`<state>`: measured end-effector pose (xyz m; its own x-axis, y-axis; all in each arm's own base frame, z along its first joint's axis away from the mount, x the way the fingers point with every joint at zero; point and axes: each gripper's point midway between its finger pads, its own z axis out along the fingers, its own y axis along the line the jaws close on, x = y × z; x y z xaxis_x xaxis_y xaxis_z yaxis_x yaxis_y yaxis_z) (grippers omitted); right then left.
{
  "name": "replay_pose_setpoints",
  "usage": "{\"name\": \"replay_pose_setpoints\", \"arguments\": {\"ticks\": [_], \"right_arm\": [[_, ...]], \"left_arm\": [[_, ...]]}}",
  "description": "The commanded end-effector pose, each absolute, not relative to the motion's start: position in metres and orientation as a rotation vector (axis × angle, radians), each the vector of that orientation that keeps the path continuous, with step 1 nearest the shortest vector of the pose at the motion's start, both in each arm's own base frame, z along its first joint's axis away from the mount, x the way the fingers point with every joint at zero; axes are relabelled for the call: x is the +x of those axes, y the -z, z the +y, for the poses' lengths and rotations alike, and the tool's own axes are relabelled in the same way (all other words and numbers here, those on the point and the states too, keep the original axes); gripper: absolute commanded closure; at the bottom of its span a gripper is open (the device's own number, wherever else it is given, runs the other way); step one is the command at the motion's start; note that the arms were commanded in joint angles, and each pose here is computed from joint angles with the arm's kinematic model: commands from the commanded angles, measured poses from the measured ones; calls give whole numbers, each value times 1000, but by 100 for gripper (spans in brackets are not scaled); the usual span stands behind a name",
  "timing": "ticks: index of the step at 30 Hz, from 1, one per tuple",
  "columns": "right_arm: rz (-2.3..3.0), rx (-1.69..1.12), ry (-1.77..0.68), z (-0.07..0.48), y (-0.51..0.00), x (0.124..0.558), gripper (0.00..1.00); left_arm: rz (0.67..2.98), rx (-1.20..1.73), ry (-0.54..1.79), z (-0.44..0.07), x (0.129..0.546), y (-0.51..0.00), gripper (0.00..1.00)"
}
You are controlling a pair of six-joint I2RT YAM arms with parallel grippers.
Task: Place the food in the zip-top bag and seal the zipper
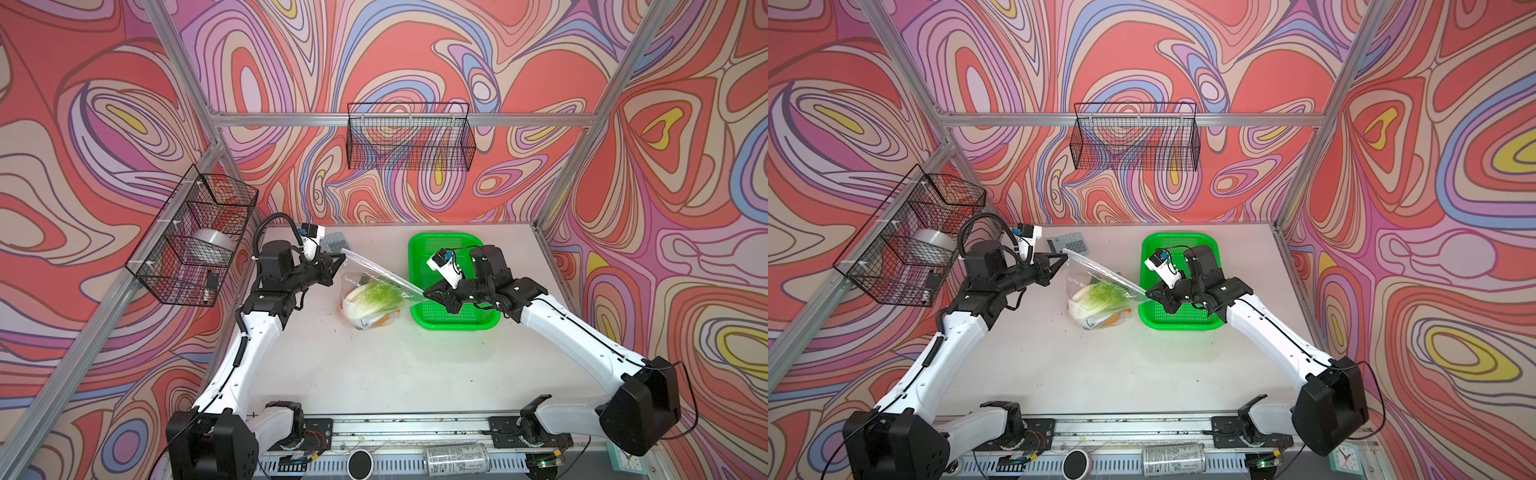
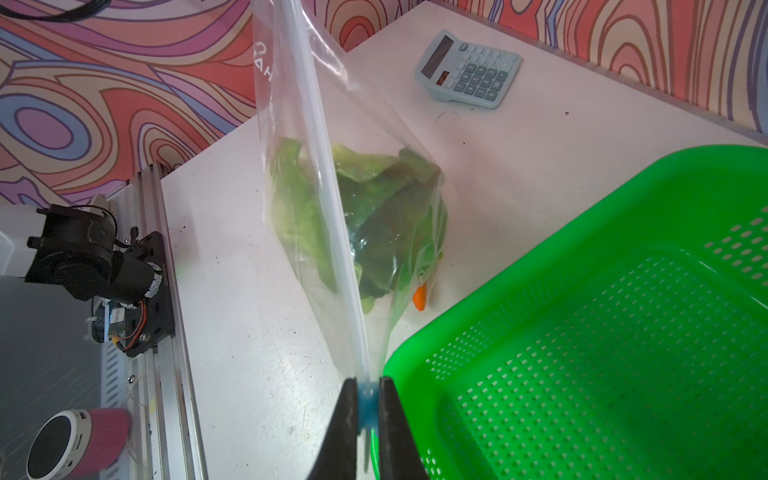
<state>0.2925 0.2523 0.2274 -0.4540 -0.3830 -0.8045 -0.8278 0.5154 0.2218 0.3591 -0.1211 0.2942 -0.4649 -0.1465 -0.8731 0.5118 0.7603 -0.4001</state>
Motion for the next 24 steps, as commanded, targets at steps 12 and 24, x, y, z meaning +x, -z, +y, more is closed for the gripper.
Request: {"name": "replay_pose_setpoints", "arguments": {"ticks": [12, 24], "right_arm": [[1848, -807, -917, 261, -323, 309, 94], [1733, -961, -1085, 319, -382, 252, 97]], "left_arm": [[1748, 131, 727, -96, 340, -367, 100], [1660, 22, 652, -76, 288, -428, 100]]}}
